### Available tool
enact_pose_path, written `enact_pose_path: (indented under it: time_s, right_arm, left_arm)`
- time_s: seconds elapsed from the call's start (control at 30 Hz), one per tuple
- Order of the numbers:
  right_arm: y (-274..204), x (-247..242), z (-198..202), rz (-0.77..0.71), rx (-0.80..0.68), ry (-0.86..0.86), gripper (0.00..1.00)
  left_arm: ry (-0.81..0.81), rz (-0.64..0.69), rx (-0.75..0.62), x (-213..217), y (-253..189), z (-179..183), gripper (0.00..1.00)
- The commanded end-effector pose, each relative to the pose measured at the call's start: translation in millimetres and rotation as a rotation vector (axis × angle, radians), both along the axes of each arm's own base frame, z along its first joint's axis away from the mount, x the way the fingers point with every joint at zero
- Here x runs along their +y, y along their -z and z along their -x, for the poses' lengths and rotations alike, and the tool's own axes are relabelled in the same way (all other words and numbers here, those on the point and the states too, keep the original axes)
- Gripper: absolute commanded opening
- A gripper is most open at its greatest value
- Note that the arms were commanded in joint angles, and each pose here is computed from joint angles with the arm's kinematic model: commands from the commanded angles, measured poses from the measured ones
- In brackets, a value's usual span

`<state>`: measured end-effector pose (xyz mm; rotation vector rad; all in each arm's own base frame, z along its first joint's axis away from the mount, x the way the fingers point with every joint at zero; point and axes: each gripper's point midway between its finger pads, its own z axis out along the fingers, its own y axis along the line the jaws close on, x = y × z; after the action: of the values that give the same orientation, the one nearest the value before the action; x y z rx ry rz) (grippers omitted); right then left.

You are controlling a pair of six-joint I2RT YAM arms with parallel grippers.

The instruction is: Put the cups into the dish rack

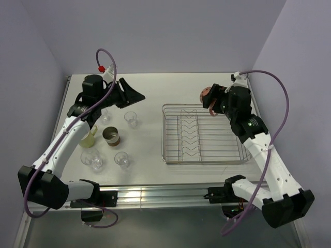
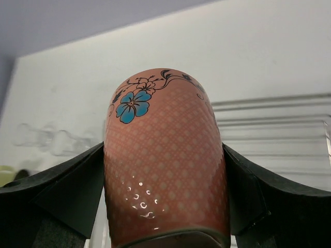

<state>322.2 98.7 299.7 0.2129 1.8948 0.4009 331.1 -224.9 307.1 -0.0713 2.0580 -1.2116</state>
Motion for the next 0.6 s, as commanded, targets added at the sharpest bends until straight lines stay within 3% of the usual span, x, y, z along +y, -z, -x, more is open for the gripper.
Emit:
enact_pose_path:
  time_s: [0.0,0.13,0.57]
  right_arm:
    - [5.7,-20.3,-8.9,0.066,0.070,0.057,0.00]
    - [44.3,-35.6,-20.0,0.145,0.227,0.101,0.00]
    - [121.7,-45.5,-39.1,0.272,0.481,0.120,0.00]
  left_arm:
    - [-0.009,-0.065,-0.090,11.5,-17.4,5.3,0.52]
    - [0.003,-0.087,-0.095,14.9,-16.4,11.2,0.52]
    - [0.009,-0.138,-0.119,24.0,-9.3,20.2,0.53]
